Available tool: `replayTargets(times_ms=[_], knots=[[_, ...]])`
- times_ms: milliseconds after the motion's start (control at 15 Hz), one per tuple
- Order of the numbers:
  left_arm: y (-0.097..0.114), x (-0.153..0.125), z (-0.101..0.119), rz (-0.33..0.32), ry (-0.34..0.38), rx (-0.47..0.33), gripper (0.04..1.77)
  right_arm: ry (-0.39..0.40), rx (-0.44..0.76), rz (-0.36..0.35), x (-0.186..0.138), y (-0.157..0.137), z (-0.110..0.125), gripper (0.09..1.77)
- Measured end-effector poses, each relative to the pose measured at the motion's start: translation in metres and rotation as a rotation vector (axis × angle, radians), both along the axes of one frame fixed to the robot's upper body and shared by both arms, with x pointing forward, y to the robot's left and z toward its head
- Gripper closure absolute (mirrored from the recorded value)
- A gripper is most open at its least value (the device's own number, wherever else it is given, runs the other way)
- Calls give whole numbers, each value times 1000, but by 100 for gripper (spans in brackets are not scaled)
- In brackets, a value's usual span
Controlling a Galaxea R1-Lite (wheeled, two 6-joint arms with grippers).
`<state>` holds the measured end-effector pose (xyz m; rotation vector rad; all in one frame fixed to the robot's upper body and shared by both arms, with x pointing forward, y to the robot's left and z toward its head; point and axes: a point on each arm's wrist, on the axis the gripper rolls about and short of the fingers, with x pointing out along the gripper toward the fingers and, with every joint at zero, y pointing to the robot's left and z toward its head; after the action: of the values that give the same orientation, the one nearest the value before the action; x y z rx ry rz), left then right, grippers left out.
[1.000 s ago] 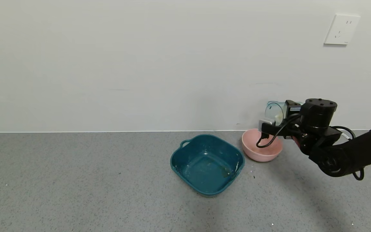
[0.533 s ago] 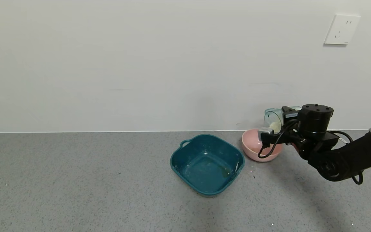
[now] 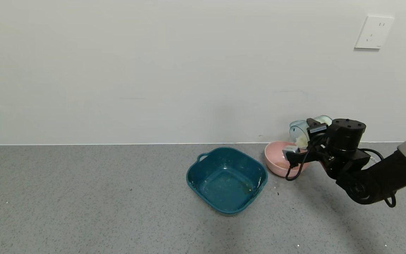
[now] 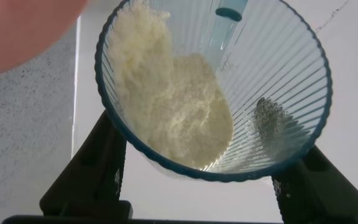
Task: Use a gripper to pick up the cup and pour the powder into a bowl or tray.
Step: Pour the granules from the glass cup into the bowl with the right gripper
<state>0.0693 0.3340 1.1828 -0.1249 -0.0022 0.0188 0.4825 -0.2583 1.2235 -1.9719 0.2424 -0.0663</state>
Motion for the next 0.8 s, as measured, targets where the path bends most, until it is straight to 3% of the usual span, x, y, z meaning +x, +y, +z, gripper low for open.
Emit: replayTargets(times_ms=[800], knots=[[0,0,0,0,0,0,9,19,-46,14,-3,5,-7,52]])
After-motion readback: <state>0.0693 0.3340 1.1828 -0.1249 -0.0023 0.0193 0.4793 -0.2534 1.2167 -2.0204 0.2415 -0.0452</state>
